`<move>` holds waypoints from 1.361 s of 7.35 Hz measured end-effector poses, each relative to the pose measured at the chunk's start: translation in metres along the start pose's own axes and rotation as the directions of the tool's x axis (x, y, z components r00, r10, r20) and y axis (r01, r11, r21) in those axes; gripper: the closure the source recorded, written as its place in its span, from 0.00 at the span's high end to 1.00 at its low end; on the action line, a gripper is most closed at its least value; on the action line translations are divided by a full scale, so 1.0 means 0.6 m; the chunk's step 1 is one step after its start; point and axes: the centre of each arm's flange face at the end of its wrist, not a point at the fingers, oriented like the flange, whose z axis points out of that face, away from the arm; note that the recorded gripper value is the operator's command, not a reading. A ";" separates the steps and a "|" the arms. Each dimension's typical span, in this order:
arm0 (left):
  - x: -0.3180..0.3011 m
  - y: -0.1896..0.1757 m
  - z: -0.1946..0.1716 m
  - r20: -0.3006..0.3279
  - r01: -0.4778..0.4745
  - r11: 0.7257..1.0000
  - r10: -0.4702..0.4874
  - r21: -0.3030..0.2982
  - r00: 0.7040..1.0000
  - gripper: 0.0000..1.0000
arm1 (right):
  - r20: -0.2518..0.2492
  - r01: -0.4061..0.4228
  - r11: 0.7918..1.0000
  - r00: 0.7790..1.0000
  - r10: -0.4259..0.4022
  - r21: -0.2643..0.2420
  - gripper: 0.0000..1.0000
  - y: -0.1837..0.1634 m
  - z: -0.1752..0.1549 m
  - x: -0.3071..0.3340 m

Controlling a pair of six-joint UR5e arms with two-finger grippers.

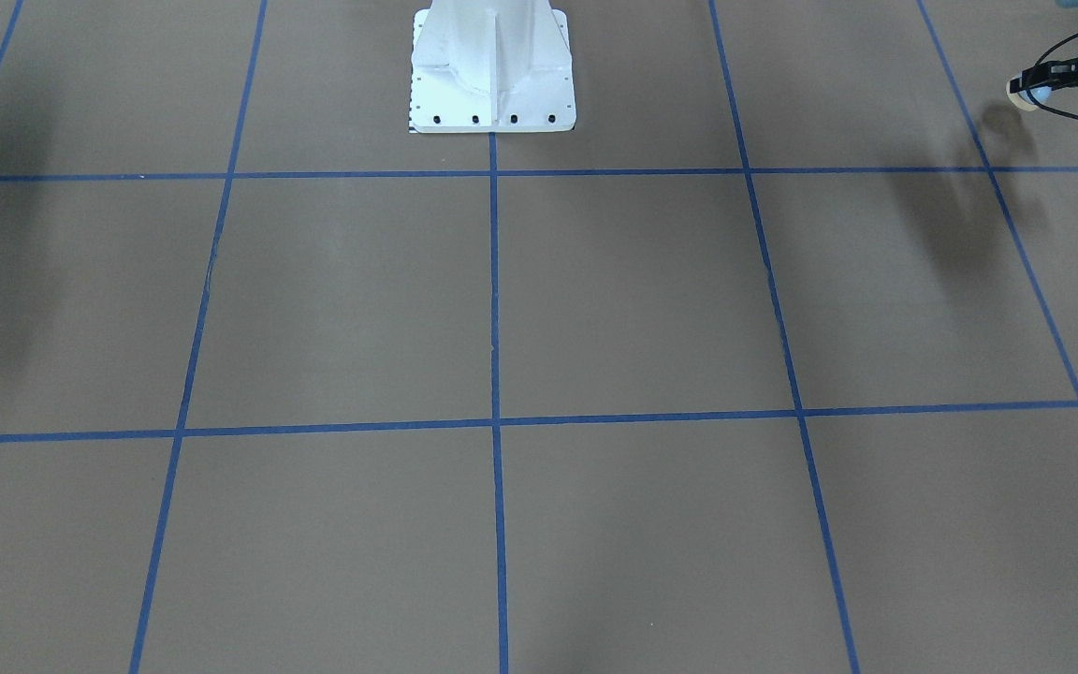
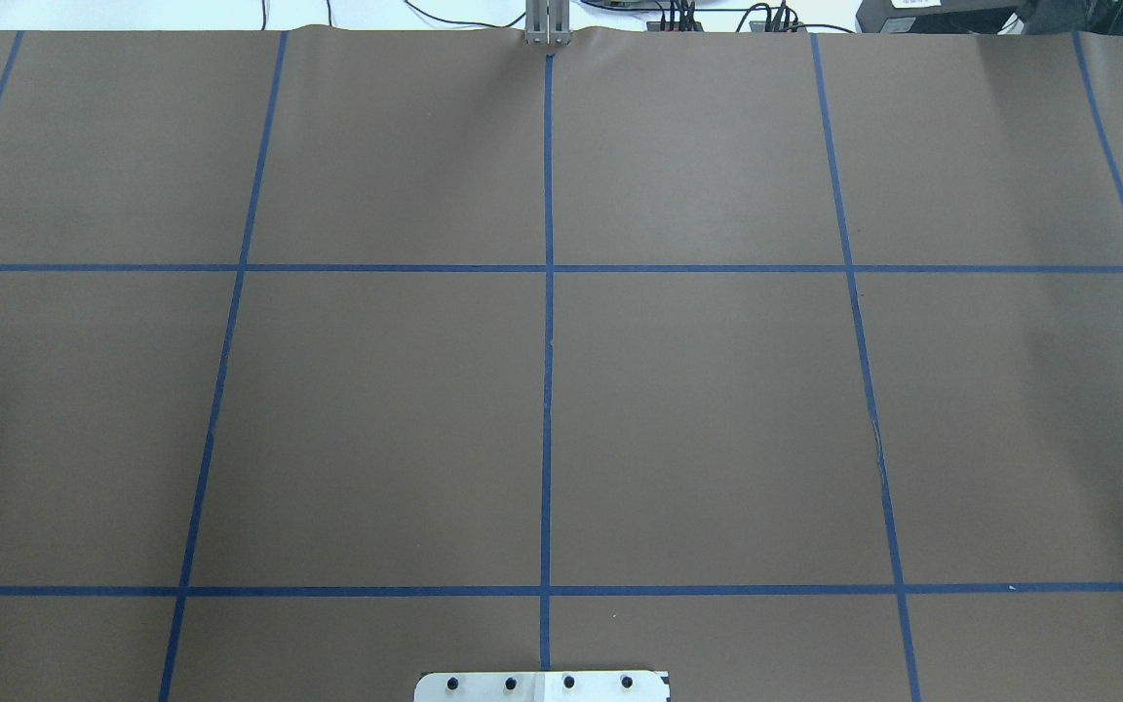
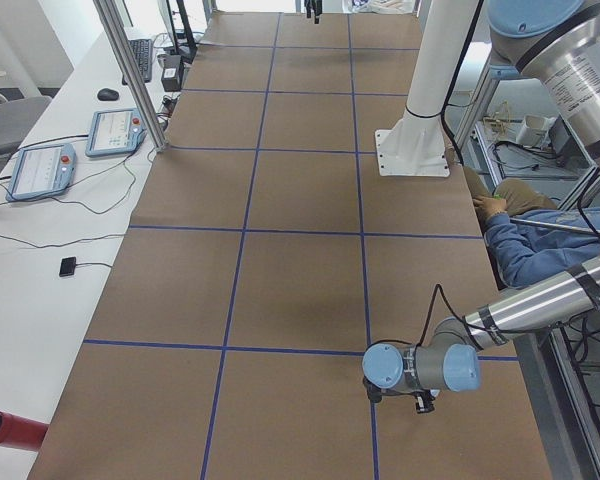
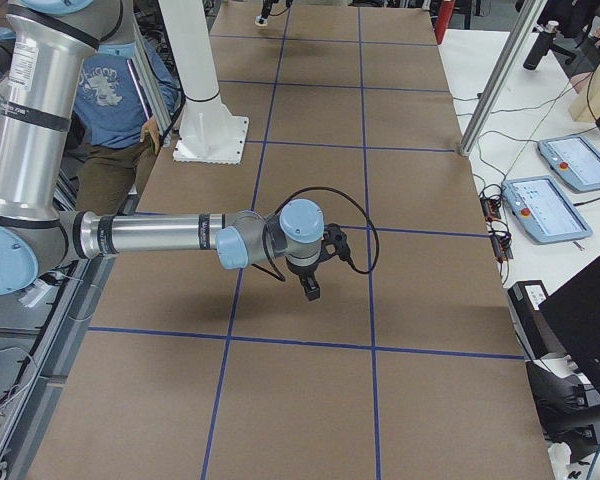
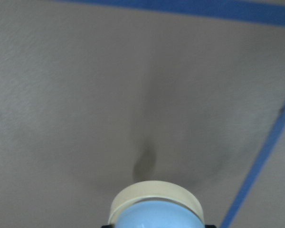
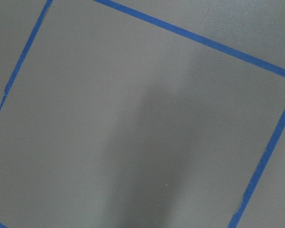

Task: Place and press bell with both arms

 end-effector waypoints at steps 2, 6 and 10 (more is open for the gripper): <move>0.132 -0.058 -0.076 0.000 0.000 1.000 0.000 -0.002 1.000 0.09 | 0.000 0.001 1.000 1.000 -0.001 0.000 1.00 0.000 0.000 0.000; 0.476 -0.238 -0.275 0.016 -0.042 0.999 0.041 0.032 0.999 0.11 | -0.006 -0.003 1.000 1.000 0.003 -0.001 1.00 -0.004 0.001 0.002; 0.894 -0.332 -0.375 0.043 0.058 0.996 -0.061 0.069 0.997 0.14 | -0.007 -0.028 0.999 1.000 0.028 -0.020 1.00 0.002 0.018 0.021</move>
